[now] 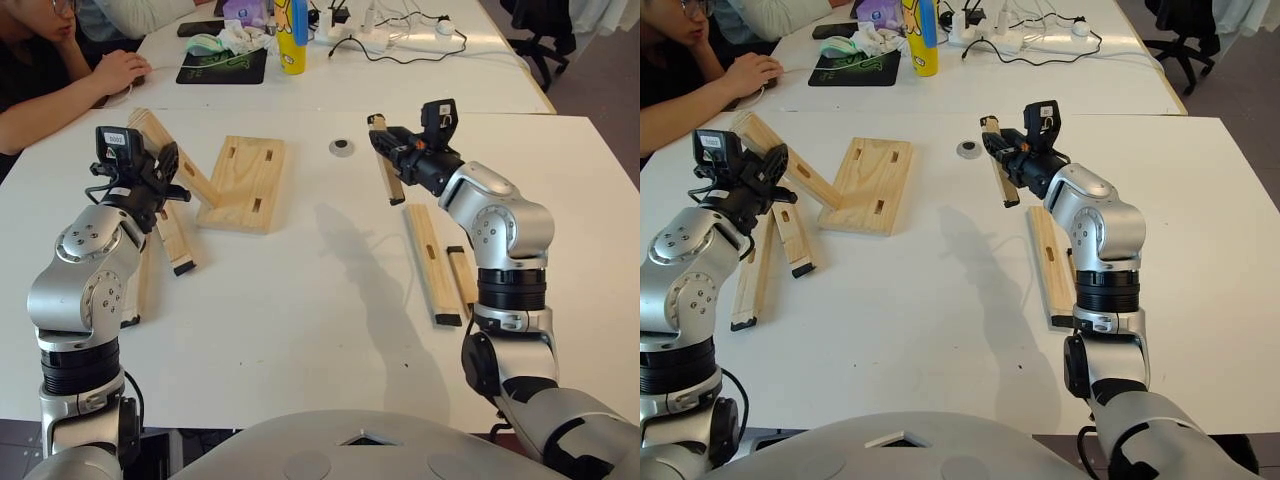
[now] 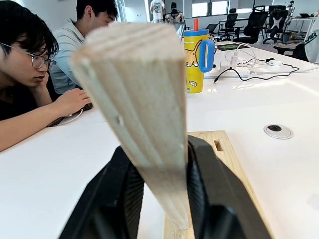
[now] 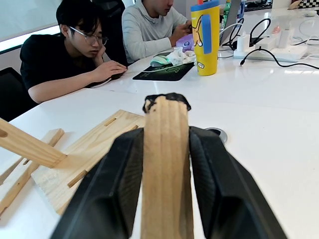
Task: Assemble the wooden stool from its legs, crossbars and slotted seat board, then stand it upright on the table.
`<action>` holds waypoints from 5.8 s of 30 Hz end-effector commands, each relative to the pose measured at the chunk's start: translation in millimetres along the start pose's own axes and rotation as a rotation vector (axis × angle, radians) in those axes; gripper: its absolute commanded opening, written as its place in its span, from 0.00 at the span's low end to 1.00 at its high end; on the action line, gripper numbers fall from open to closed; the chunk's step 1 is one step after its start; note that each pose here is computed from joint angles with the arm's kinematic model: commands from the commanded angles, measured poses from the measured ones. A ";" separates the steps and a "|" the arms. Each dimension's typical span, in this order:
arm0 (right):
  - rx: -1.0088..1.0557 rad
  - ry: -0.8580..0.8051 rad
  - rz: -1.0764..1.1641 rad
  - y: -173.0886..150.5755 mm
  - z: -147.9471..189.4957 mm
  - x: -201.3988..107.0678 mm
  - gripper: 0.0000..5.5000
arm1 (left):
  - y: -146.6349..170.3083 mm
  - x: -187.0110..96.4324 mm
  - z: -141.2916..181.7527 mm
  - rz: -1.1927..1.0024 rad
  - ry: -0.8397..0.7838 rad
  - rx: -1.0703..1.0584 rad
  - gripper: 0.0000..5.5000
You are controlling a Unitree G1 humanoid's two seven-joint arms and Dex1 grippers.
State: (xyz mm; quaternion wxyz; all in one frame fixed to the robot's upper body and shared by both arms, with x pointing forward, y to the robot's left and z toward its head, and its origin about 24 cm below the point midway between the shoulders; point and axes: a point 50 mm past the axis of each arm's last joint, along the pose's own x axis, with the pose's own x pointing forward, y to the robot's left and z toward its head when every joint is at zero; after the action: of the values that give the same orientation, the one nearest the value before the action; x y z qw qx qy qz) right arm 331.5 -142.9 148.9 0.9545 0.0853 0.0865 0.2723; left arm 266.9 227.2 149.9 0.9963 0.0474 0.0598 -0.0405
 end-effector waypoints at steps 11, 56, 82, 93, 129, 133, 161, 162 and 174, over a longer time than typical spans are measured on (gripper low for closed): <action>0.041 -0.094 0.254 30.6 16.4 -5.8 0.24 | -99.6 -29.5 -51.0 -0.513 0.456 -0.206 0.19; 0.237 -0.242 0.322 32.1 39.1 -10.7 0.24 | -116.1 -27.4 44.4 -0.520 -0.102 -0.086 0.33; 0.348 -0.568 0.260 41.9 123.9 0.5 0.24 | -113.8 -19.3 111.9 -0.585 -0.235 -0.109 0.33; 0.203 -0.494 0.450 90.4 125.1 12.7 0.24 | -124.7 -11.5 130.2 -0.624 -0.222 -0.237 0.33; 0.284 -0.209 0.560 61.0 122.0 -15.2 0.24 | -113.2 -8.8 121.6 -0.506 -0.306 0.211 0.08; 0.314 -0.201 0.561 56.7 124.3 -20.6 0.24 | -112.0 -7.6 121.2 -0.511 -0.333 0.259 0.08; 0.210 -0.015 0.664 54.9 109.5 -47.1 0.24 | -86.6 1.9 133.1 -0.428 -0.427 0.427 0.08; 0.207 0.000 0.669 54.6 108.0 -48.3 0.24 | -85.2 2.5 134.4 -0.419 -0.436 0.442 0.08; 0.180 0.142 0.683 47.9 89.6 -53.8 0.24 | -71.2 0.2 163.1 -0.316 -0.574 0.480 0.08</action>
State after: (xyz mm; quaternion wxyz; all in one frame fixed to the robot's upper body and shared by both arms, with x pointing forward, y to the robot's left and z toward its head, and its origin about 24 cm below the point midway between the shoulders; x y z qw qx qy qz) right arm 290.3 -153.9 292.3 0.8309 0.1831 0.0200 0.5250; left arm 274.1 113.8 259.2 0.8966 0.2394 -0.1328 -0.3481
